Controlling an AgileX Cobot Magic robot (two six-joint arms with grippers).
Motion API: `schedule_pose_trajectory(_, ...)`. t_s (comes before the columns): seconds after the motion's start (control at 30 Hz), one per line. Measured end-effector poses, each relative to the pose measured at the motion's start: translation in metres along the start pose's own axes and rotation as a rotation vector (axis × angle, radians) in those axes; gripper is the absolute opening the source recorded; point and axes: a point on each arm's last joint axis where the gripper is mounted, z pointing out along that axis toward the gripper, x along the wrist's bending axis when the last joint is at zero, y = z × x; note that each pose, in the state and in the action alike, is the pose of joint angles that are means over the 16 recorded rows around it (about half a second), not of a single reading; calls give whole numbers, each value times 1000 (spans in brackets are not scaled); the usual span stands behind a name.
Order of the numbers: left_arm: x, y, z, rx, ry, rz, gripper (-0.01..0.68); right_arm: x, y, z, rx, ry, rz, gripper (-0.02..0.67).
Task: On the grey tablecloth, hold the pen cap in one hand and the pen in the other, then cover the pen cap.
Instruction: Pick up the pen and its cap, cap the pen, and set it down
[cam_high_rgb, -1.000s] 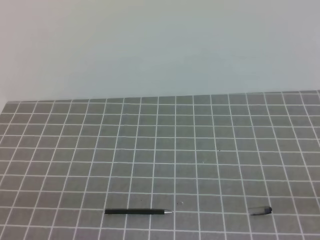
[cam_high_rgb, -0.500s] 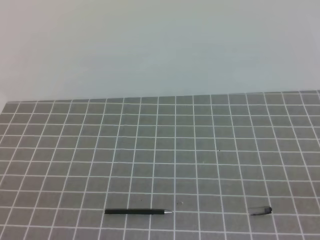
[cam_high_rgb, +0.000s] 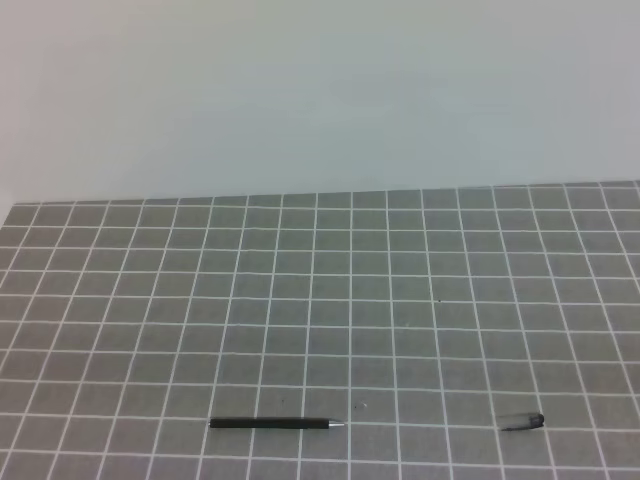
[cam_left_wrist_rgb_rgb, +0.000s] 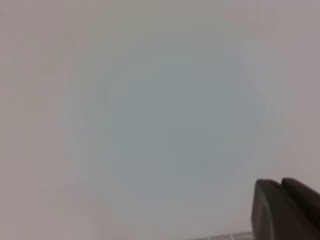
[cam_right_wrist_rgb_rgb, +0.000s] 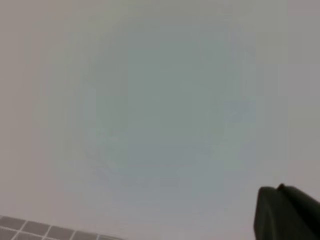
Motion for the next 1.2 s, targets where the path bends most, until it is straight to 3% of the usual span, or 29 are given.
schedule_pose_trajectory(0.3, 0, -4, 1, 85, -3, 34, -3, -12, 39, 10, 328, 57, -53, -1)
schedule_pose_trajectory(0.5, -1, -12, 2, 109, -7, 18, -3, -12, 56, 41, 615, 194, -100, -1)
schedule_pose_trajectory(0.67, -2, -16, 2, 136, -13, -12, -3, -5, 61, 80, 818, 378, -147, -1)
schedule_pose_trajectory(0.9, -3, -21, 3, 144, -27, -44, -3, 21, 47, 136, 1040, 721, -256, -1)
schedule_pose_trajectory(1.2, -5, -26, 4, 127, -64, -46, -3, 81, 2, 183, 1175, 1118, -565, -1)
